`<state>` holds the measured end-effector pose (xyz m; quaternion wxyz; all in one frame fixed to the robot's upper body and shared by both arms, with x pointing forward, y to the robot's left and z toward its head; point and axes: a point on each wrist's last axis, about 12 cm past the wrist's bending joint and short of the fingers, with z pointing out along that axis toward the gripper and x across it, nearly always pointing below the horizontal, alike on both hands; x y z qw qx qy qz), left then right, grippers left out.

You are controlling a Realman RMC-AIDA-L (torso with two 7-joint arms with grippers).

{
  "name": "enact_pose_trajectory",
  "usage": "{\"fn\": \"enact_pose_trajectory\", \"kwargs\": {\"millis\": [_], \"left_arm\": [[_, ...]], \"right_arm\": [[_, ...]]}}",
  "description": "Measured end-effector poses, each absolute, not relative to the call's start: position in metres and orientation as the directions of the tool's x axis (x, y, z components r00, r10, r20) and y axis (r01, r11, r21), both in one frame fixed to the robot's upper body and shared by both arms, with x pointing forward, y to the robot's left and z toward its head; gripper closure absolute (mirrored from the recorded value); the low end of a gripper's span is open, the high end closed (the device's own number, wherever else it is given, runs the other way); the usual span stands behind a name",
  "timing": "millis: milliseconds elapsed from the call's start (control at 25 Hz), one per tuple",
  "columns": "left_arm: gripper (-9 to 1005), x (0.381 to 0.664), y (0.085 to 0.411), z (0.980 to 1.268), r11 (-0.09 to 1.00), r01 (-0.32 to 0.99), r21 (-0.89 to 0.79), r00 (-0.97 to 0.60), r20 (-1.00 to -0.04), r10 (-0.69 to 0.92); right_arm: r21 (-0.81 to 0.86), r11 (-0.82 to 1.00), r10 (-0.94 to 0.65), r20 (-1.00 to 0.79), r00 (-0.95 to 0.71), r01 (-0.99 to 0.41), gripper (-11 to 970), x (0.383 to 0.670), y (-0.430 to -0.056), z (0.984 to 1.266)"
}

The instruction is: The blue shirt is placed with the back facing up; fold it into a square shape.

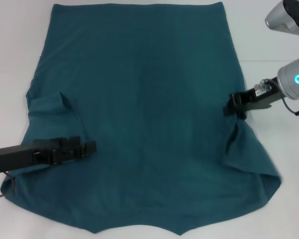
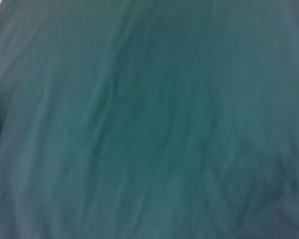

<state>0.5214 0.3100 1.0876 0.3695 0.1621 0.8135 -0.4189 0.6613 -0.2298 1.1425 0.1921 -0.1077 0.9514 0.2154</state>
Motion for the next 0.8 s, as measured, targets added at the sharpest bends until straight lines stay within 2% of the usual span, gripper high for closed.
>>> {"fn": "enact_pose_trajectory", "kwargs": {"millis": [280,560,800], "left_arm": [[265,0.523,0.308,1.088,0.597,0.574,-0.56,-0.672,-0.739,-0.046],[264,0.524,0.309,1.087,0.607,0.567,-0.557,-0.672,-0.739,-0.05],[265,0.522,0.311,1.086,0.613,0.56,-0.558,-0.674,-0.736,-0.054]], "right_arm": [[0.385,0.888,-0.049,-0.464,-0.885,-0.251,947,0.67,-0.224,1.137],[0.314,0.88,-0.186,-0.464,-0.866,-0.357,946,0.667,-0.211,1.137],[0.231,0.852,-0.293,-0.533,-0.794,-0.469,712,0.669,-0.201,1.142]]}}
